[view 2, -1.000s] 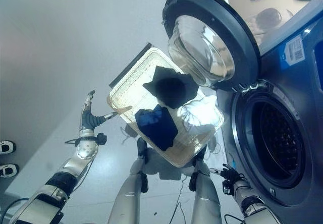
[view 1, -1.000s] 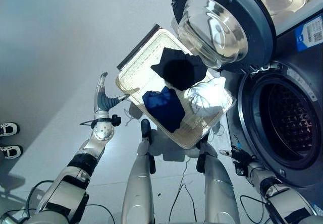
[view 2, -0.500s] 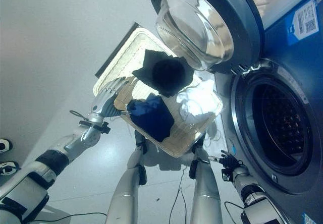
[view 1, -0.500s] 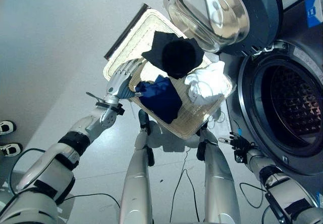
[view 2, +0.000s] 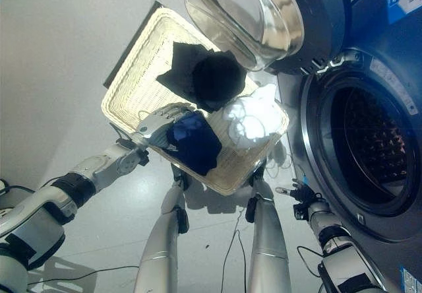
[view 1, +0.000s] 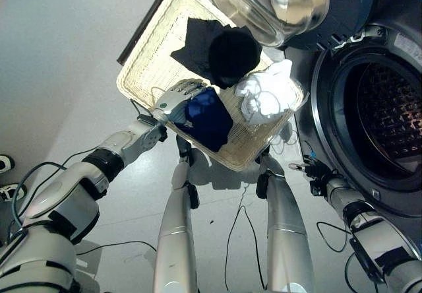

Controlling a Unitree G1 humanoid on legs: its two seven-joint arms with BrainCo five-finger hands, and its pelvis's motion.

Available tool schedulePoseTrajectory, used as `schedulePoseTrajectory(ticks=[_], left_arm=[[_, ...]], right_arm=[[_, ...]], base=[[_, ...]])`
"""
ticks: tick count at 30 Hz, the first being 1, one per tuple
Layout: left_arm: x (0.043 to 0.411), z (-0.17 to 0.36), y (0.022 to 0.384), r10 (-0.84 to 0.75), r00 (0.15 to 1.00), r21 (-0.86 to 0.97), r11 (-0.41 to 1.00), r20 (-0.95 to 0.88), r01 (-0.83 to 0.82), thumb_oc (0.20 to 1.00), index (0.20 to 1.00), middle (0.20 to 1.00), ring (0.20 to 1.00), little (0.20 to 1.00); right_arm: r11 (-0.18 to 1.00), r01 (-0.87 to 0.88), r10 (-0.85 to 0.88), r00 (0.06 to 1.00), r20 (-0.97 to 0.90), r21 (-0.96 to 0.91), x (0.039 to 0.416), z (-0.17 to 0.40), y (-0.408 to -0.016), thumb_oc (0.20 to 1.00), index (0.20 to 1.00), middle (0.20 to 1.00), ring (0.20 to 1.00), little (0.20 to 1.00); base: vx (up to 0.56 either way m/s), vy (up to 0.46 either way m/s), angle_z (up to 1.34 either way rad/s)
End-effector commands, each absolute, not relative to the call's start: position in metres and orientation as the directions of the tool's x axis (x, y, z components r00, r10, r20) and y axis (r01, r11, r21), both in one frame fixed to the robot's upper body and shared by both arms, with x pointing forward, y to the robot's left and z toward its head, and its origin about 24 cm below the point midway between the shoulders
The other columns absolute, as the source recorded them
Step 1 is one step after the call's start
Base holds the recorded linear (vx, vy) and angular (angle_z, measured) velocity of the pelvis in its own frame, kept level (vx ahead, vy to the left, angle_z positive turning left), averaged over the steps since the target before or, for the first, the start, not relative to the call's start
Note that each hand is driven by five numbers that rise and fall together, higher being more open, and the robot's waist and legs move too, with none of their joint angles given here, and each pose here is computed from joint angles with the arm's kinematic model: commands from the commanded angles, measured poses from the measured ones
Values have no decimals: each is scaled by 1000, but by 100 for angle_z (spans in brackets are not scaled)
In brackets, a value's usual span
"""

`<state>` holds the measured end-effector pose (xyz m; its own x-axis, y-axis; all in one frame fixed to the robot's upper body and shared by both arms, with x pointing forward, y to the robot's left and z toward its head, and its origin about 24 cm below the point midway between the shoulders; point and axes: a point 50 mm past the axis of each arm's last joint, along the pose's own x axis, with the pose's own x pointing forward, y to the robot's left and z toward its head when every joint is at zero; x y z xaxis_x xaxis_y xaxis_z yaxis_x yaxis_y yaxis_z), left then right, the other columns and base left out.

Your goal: Put the clothes into the washing machine.

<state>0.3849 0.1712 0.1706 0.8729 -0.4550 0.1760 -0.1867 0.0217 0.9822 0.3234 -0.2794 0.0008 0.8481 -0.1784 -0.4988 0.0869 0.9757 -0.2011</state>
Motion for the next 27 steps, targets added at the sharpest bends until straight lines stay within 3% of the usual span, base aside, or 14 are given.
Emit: schedulePoseTrajectory(ticks=[1,11,19,27], left_arm=[[389,193,181,-434,884,979,-16,174,-201,1000,1000,1000,1000,1000],[395,189,178,-419,907,983,-153,31,-104,1000,1000,1000,1000,1000],[399,202,182,-425,891,950,-181,156,-253,1000,1000,1000,1000,1000],[399,194,177,-484,864,926,-245,139,-286,1000,1000,1000,1000,1000]], right_arm=[[965,90,-207,838,-505,-246,317,1,-294,1000,1000,1000,1000,1000],[966,79,-196,844,-500,-246,319,2,-289,1000,1000,1000,1000,1000],[967,69,-186,853,-488,-247,322,3,-284,1000,1000,1000,1000,1000],[970,66,-176,856,-485,-235,323,2,-280,1000,1000,1000,1000,1000]], base=[[0,0,0],[0,0,0],[0,0,0],[0,0,0]])
